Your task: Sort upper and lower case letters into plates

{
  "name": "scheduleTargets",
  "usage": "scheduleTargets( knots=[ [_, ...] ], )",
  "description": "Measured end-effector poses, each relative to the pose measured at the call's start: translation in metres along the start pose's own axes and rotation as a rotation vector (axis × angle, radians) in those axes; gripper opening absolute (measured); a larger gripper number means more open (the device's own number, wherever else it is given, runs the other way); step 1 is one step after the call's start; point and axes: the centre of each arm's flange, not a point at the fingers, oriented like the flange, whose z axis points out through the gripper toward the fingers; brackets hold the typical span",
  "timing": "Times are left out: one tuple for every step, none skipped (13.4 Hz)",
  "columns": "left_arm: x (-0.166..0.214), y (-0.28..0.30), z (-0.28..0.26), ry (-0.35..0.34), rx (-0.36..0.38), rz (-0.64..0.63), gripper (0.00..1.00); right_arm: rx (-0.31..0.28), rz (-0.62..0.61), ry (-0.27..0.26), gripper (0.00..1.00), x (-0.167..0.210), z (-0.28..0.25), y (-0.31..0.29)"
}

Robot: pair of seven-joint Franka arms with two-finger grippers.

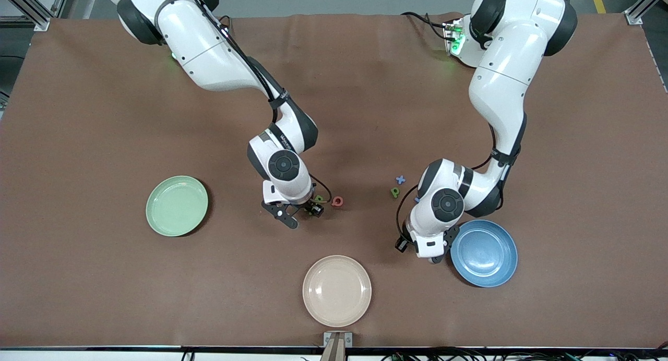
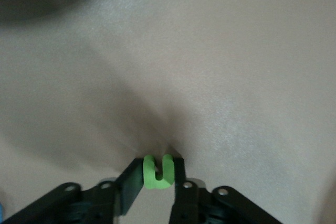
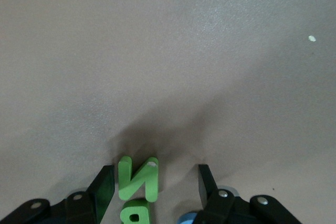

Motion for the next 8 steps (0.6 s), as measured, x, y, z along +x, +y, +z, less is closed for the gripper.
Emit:
scheduleTargets(
  knots=[
    [0.002,0.001,-0.002,0.003,-0.005,0.02,0.27,0.001,-0.001,0.001,0.72,0.0,0.002,0.0],
    [0.008,0.002,-0.008,0.005,-0.002,0.046,0.27,0.004,-0.004,0.004,0.57,0.0,0.0,-0.001],
    [0.016,0.001,-0.016,0.007,0.004,0.07,0.27,0.005,-0.008,0.009,0.49,0.0,-0.002,-0.002],
    [0.033,0.0,-0.033,0.009,0.011,0.112,0.27,0.002,-0.016,0.017,0.48,0.0,-0.002,-0.002],
    [0.054,-0.005,-0.054,0.011,0.016,0.166,0.27,0.003,-0.021,0.022,0.37,0.001,-0.003,-0.003],
    [0.075,-0.013,-0.075,0.008,0.031,0.228,0.27,0.004,-0.035,0.031,0.33,0.005,-0.006,-0.003],
    [0.092,-0.023,-0.091,-0.001,0.052,0.298,0.27,-0.012,-0.062,0.037,0.33,0.013,-0.005,0.001],
    [0.106,-0.032,-0.102,-0.012,0.072,0.37,0.27,-0.04,-0.09,0.034,0.33,0.027,-0.005,0.008]
  ],
)
